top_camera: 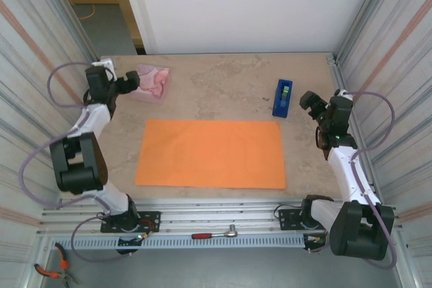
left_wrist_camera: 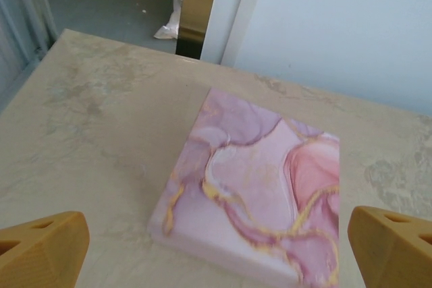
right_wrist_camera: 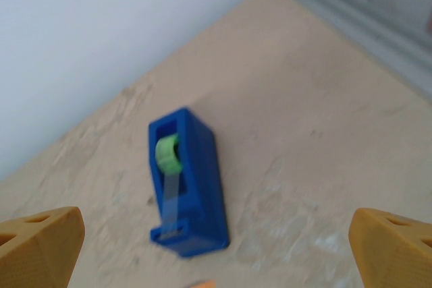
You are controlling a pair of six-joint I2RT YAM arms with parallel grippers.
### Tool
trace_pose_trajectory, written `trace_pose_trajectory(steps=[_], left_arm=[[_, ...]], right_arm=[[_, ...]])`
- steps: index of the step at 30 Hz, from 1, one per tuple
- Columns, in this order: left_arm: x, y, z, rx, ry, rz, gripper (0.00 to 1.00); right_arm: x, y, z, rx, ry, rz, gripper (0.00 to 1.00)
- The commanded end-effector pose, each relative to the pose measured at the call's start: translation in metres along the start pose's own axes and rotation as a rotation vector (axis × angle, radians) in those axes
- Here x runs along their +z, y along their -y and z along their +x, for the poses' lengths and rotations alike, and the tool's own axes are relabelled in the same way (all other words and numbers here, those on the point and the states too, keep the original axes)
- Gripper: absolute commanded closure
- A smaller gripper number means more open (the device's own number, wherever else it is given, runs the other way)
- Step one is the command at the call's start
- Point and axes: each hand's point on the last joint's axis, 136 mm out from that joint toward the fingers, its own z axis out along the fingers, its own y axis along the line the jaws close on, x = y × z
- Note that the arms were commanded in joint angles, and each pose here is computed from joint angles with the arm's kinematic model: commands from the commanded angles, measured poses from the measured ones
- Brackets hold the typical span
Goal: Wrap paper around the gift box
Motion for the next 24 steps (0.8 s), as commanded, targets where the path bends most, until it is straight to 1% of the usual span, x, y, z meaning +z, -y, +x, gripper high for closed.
trace_pose_trajectory(steps=[1,7,10,11,14,19,24], left_arm=[[0.025,0.001,0.006,-0.049,-0.119,0.048,0.01],[0.076,-0.009,0.001,-0.058,-0.183,0.064,0.01],[0.097,-0.012,0.009,-0.066,-0.242,0.076,0.01],[0.106,-0.013,0.02,-0.073,-0.275,0.088,0.01],[0.117,-0.007,0.032,-0.11,-0.328,0.142,0.01],[0.122,0.021,0.053,-0.188,-0.391,0.268,0.01],[0.113,0.076,0.065,-0.173,-0.431,0.406,0.01]], right_arm=[[-0.004,-0.025,0.022,0.029,-0.155,-0.121,0.01],[-0.006,-0.047,0.041,0.013,-0.26,-0.205,0.01],[-0.008,-0.055,0.053,-0.008,-0.314,-0.222,0.01],[-0.009,-0.058,0.056,-0.017,-0.327,-0.229,0.01],[-0.011,-0.063,0.064,-0.029,-0.361,-0.227,0.01],[-0.009,-0.07,0.074,-0.012,-0.408,-0.247,0.01],[0.003,-0.081,0.089,0.015,-0.475,-0.258,0.01]])
